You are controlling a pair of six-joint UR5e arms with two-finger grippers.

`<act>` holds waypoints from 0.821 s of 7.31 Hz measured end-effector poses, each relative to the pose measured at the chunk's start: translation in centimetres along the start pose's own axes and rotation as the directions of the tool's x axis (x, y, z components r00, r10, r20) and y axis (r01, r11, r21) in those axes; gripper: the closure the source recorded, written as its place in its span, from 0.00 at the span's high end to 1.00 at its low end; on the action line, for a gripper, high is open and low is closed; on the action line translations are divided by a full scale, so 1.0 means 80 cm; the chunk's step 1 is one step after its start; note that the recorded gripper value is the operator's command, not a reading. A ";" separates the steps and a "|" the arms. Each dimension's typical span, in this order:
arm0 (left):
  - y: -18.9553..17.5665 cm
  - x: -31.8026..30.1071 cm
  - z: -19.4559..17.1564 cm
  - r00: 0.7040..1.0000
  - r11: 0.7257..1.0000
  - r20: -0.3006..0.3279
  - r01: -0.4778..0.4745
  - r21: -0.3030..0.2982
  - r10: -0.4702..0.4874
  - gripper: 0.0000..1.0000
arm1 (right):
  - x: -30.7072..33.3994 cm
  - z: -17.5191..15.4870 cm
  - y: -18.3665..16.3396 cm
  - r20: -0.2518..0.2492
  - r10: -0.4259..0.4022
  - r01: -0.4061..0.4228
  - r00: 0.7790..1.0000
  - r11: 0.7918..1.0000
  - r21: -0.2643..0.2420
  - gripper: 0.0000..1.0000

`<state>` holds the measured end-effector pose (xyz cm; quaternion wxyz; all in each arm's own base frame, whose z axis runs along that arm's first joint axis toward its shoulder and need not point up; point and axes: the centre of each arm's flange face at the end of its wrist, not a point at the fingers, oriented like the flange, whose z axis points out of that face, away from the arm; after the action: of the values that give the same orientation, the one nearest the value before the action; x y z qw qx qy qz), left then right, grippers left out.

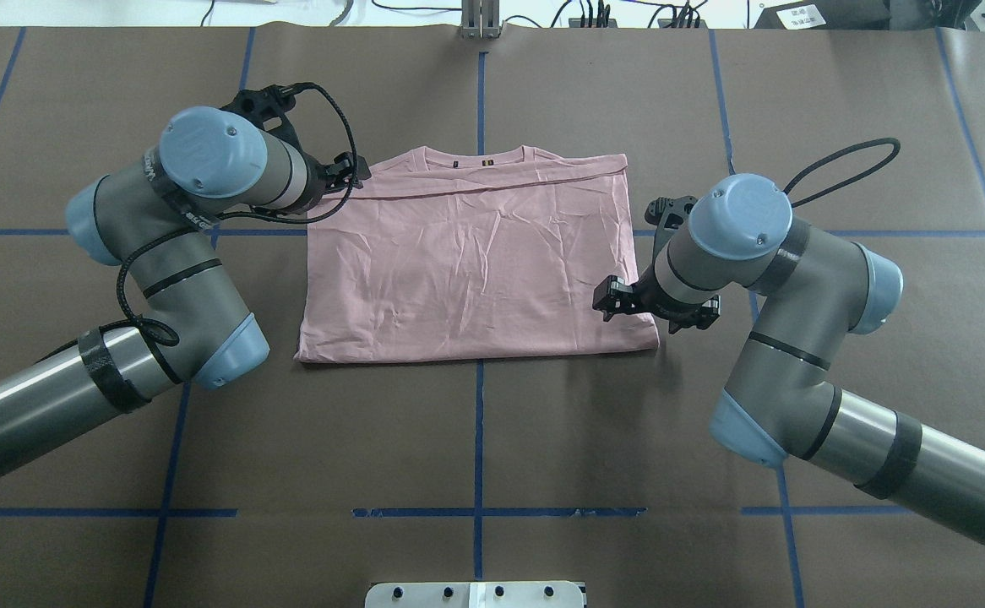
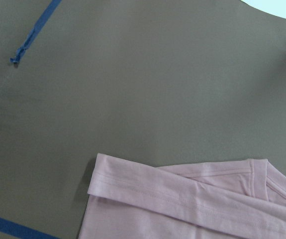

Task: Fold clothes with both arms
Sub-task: 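Move the right gripper down to the folded shirt's side edge and grasp it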

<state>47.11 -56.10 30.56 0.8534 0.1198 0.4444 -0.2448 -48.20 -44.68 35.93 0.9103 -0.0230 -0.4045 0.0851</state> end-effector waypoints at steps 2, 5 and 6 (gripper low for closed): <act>0.004 -0.001 0.000 1.000 1.000 0.000 -0.001 -0.002 0.001 1.00 | -0.004 0.004 0.011 -0.004 -0.011 0.011 1.000 1.000 -0.002 0.92; 0.005 0.000 -0.001 1.000 1.000 -0.003 -0.003 -0.002 0.003 1.00 | 0.000 0.003 0.006 -0.007 -0.005 0.005 1.000 1.000 0.005 0.76; 0.005 0.001 -0.001 1.000 1.000 -0.004 -0.003 -0.002 0.003 1.00 | 0.003 0.004 0.005 -0.011 -0.003 0.003 1.000 1.000 0.007 0.44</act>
<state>47.25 -55.76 30.45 0.8531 0.1199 0.4461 -0.2428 -48.30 -44.21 36.28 0.9127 -0.0196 -0.3992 0.0852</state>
